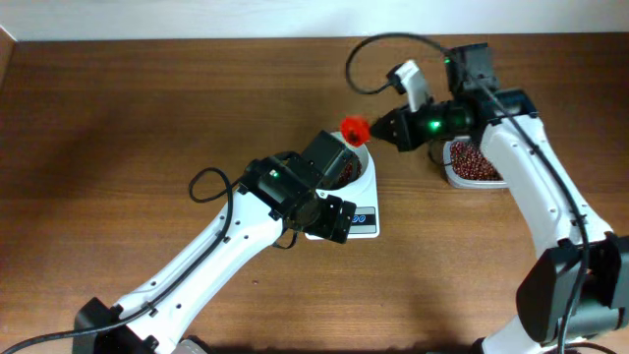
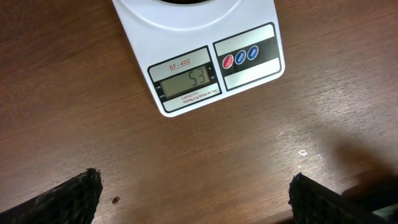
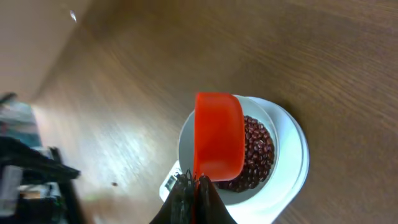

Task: Scoop item into bowl and weigh 50g on scale
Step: 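Return scoop to tub and lift it away with right gripper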

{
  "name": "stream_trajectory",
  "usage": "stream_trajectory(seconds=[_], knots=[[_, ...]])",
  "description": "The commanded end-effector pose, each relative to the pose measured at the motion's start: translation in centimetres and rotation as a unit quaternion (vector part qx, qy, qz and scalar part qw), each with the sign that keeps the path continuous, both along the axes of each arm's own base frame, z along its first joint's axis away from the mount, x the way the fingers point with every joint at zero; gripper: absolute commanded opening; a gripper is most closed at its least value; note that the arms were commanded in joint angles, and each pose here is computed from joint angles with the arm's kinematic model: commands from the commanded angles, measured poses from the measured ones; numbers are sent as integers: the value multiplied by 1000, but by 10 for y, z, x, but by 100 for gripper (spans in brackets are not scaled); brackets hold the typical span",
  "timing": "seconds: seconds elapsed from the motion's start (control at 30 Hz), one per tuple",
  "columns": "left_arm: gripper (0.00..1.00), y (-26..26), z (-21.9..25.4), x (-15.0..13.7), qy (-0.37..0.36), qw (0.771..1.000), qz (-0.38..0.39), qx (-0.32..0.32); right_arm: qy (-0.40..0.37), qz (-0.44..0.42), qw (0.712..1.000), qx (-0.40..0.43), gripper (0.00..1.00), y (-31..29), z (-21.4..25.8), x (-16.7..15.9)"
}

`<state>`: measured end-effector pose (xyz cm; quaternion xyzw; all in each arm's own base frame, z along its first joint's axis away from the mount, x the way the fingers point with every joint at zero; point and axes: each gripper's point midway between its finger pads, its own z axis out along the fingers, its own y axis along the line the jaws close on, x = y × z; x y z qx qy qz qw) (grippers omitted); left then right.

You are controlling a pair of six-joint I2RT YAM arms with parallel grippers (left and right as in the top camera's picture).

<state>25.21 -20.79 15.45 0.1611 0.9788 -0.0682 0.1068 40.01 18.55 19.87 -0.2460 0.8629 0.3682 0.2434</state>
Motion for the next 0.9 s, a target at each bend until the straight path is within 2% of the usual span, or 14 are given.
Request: stream_trajectory(seconds=[0.0,0.07,0.23,0.33,0.4,0.43,0.57,0.77,0.87], knots=[[99,0,4,-2,-5,1000,-6,-7,19,-10,995,99,4,-15,38,1],[99,0,4,-2,-5,1000,-6,-7,32,-26,991,126,4,-36,44,2],[99,0,4,-2,-5,1000,-6,-7,59,-125,982,131,4,-112,38,12],[99,0,4,-2,-5,1000,-6,-7,71,-206,971,99,4,-170,24,15],[99,0,4,-2,-5,1000,-6,-7,99,-272,957,28,4,-209,-1,9],[99,0,4,-2,-5,1000,-6,-7,124,-310,942,-35,4,-233,-19,0],[99,0,4,-2,-5,1000,-6,-7,176,-380,890,-180,4,-273,-50,-23],[99,0,4,-2,-5,1000,-6,-7,125,-372,858,-331,4,-265,-54,-9],[99,0,4,-2,-5,1000,-6,-7,87,-366,815,-441,4,-266,-47,-8]])
